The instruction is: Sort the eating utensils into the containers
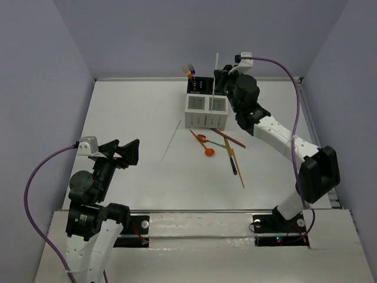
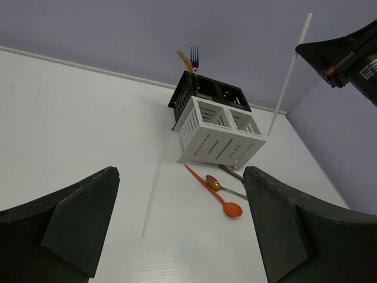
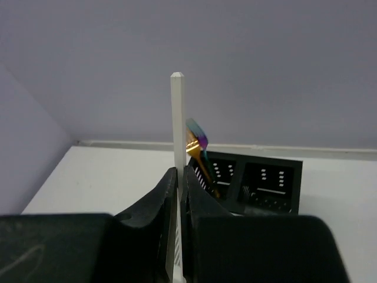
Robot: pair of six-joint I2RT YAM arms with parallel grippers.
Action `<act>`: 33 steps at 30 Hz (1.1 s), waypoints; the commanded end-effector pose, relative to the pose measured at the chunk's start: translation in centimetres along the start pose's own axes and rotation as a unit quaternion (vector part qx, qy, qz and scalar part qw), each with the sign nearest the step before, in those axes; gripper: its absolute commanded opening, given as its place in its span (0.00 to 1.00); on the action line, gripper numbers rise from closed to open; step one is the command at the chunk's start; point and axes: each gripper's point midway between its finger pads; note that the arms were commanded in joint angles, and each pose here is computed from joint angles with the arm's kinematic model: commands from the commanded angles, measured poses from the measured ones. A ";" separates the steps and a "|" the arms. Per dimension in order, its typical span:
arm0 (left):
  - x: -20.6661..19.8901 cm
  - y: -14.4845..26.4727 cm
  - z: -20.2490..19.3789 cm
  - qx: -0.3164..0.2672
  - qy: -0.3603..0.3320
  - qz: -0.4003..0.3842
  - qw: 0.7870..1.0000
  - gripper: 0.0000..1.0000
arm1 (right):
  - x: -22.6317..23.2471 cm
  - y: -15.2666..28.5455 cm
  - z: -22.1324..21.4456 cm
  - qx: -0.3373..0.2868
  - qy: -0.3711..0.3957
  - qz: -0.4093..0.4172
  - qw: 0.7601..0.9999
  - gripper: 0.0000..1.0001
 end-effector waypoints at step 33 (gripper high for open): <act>0.6 -1.7 0.1 0.008 -0.010 0.013 1.000 0.99 | -14.4 -17.1 -0.7 -0.142 0.084 -0.098 0.981 0.07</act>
Point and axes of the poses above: each gripper's point midway between its finger pads, its own y axis back along the fingers, its own x axis along the line the jaws close on, z = x × y, and after that the axes turned 1 degree about -y, right-handed
